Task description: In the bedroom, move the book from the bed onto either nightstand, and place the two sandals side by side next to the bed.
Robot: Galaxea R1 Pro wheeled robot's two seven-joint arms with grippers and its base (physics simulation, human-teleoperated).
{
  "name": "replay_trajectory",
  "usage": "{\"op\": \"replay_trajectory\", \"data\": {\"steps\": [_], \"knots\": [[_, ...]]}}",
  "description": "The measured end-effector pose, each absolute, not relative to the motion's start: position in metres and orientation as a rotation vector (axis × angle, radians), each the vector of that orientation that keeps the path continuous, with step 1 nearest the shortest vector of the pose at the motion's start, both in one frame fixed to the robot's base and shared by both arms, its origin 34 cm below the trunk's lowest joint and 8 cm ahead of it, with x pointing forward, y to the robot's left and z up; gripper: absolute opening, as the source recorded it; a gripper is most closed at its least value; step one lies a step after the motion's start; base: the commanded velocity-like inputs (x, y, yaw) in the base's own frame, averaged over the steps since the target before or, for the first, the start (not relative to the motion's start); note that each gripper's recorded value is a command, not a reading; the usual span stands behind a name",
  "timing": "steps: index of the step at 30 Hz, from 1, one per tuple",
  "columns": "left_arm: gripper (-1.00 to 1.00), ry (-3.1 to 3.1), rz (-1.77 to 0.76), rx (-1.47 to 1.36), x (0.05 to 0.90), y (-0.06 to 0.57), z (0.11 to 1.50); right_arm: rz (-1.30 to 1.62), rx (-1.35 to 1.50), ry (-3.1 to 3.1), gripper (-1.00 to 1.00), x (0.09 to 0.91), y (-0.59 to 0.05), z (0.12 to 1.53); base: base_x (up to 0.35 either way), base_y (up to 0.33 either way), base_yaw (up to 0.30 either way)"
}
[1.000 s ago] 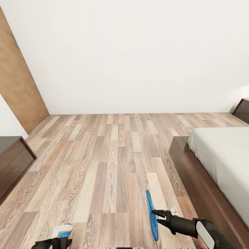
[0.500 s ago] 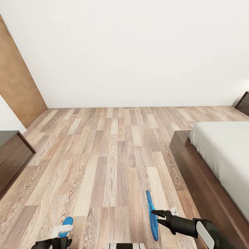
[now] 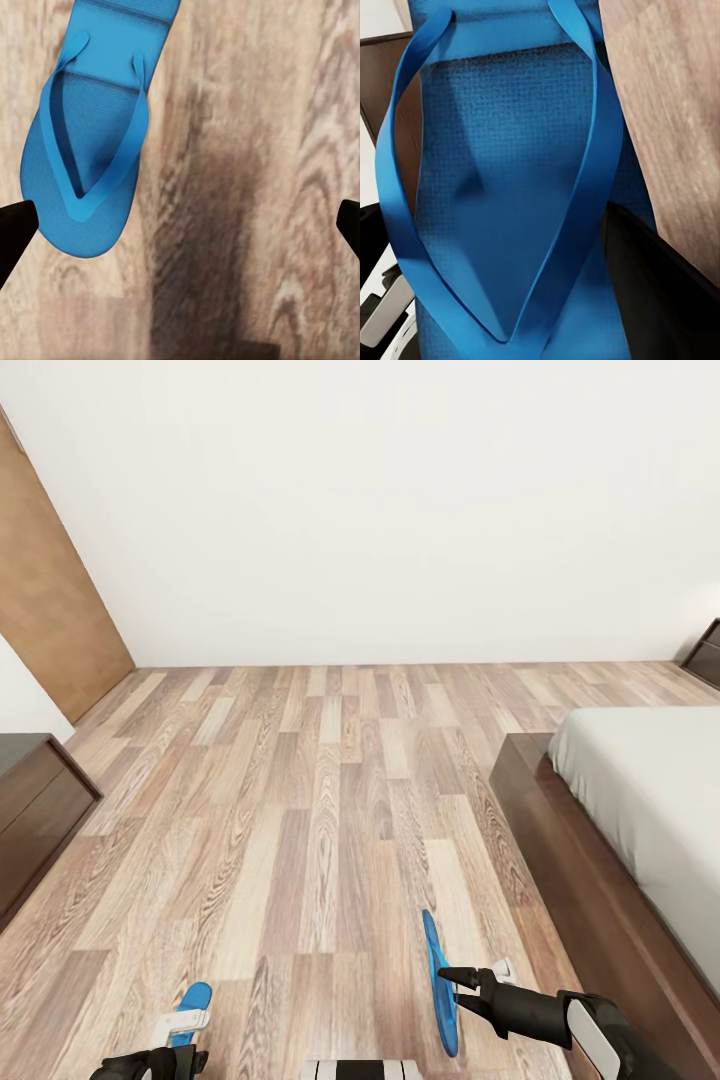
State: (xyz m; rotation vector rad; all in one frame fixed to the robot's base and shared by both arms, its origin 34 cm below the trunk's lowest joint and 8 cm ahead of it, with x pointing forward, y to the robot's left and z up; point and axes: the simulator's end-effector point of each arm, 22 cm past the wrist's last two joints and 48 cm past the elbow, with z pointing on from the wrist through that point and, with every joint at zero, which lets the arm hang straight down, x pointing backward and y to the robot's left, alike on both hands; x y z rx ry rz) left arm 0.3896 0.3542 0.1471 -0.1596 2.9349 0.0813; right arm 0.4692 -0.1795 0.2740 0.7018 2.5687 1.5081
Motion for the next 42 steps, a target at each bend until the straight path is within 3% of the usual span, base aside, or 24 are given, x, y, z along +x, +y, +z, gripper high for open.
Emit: {"op": "replay_trajectory", "data": {"steps": [24,42], "knots": [[1.00,2.805,0.127,-0.123,0.426,0.376,0.163,1.510,0.702,2.565,-1.00,0.470,-0.179,0.275,0.000,0.000,0.000],[1.00,2.814,0.132,0.061,0.432,0.374,0.167,1.507,0.700,2.569,-1.00,0.469,-0.180,0.274,0.000,0.000,0.000]]}}
